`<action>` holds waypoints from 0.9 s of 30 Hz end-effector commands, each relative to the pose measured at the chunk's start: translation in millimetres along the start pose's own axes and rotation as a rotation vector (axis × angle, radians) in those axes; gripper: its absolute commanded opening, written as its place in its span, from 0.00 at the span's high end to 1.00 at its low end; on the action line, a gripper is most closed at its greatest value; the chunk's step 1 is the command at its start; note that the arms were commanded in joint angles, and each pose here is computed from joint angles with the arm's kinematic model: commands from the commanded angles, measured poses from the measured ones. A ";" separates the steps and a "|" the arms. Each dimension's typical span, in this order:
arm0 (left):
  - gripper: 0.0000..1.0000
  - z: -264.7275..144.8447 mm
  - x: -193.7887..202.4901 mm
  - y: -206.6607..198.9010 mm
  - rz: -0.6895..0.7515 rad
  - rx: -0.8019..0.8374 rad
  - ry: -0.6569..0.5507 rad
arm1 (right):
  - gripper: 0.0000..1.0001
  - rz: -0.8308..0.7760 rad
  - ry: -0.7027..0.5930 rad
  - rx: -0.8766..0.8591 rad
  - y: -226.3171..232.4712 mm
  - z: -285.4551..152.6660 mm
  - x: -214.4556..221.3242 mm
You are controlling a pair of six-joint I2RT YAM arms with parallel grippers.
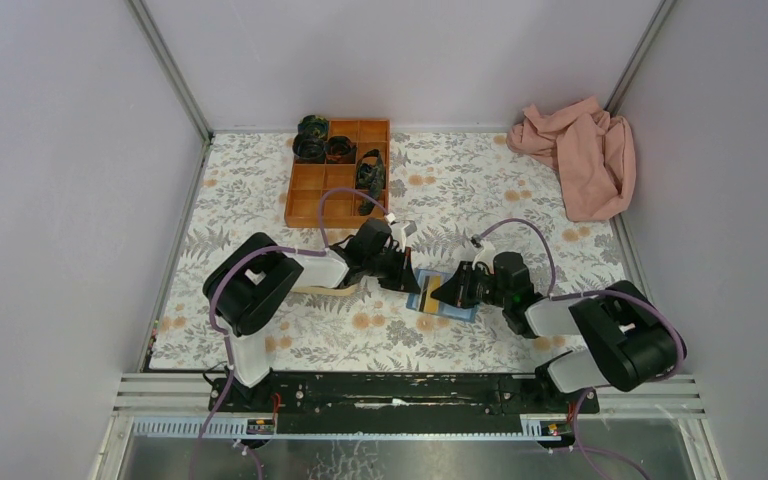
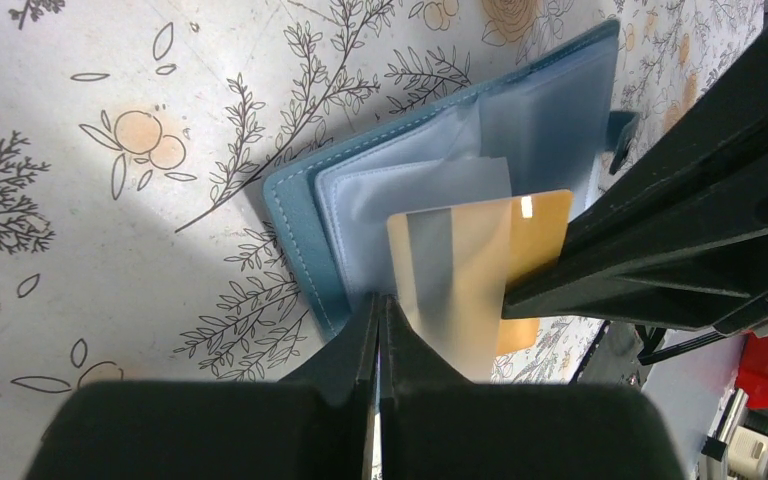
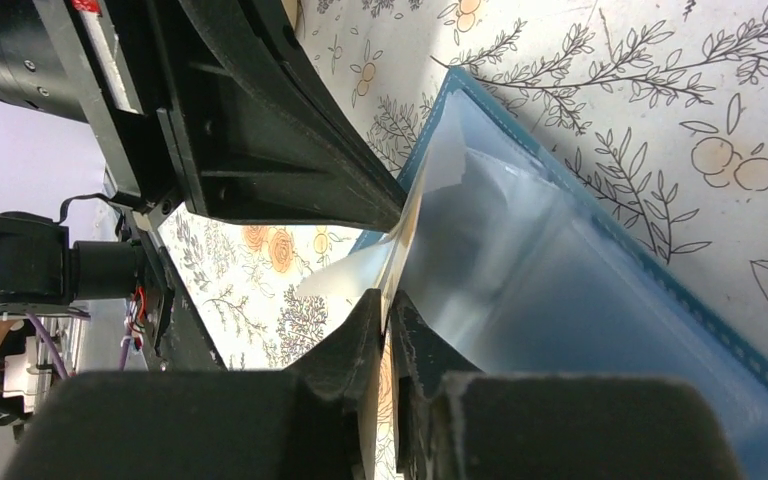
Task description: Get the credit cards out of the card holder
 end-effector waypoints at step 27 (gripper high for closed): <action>0.88 -6.7 12.9 10.2 0.012 -0.046 -0.018 | 1.00 -0.232 -0.326 -0.082 41.1 -44.5 -42.4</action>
Point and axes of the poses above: each gripper's point midway between its finger pads, its own z axis out along the fingers, its own y axis along the line the jaws close on, x = y × z, the point moved 3 cm from there along -z, back along the fingers, and after that the axes turned 7 degrees about -z, right-handed, at the moved point
